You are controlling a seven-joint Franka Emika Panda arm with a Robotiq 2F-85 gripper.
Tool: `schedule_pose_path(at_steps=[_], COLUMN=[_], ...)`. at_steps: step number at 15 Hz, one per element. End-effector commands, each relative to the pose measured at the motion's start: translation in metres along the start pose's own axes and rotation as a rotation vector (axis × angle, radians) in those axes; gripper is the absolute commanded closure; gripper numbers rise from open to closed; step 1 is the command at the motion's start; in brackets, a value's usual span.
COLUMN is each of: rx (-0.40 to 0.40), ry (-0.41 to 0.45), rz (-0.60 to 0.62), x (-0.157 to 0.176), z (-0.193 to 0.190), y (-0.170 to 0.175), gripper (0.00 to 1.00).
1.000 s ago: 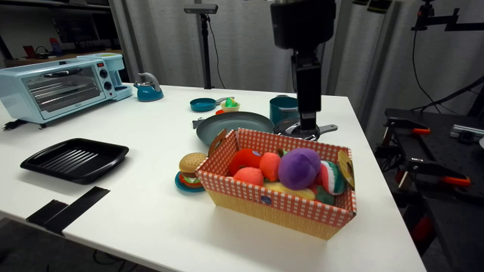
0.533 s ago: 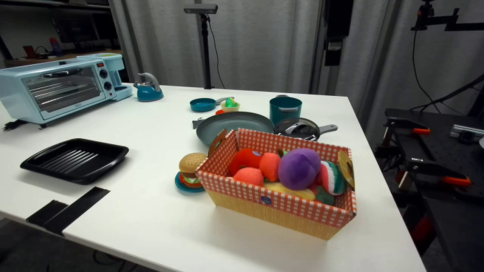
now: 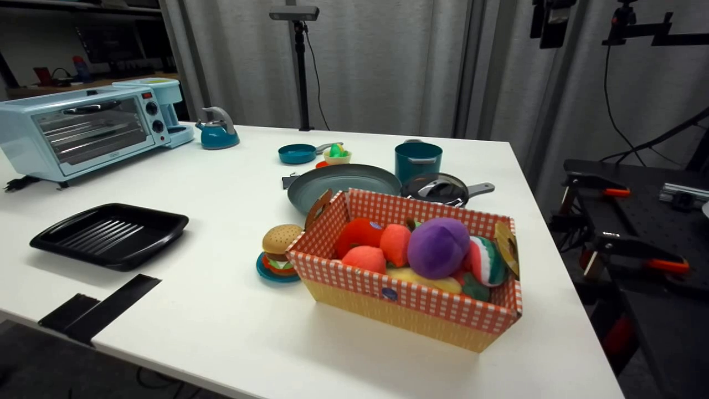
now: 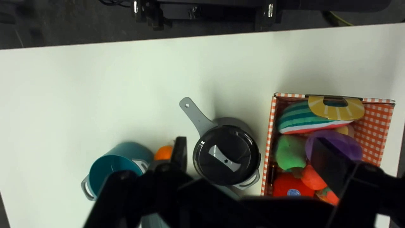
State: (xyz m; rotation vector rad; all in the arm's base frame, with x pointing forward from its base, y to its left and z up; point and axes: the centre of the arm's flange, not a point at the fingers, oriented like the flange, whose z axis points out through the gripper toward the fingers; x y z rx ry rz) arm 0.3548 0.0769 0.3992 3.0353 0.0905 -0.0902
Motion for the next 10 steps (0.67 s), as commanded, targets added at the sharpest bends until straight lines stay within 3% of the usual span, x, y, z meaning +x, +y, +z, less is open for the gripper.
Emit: schedule_pose_path(at_steps=[1, 10], rx=[0.000, -0.001], ry=[0.001, -0.004], rz=[0.000, -0.001], x=[-0.0012, -0.0025], z=[-0.0001, 0.0024], y=[0.0001, 0.0001], gripper=[0.00, 0.00])
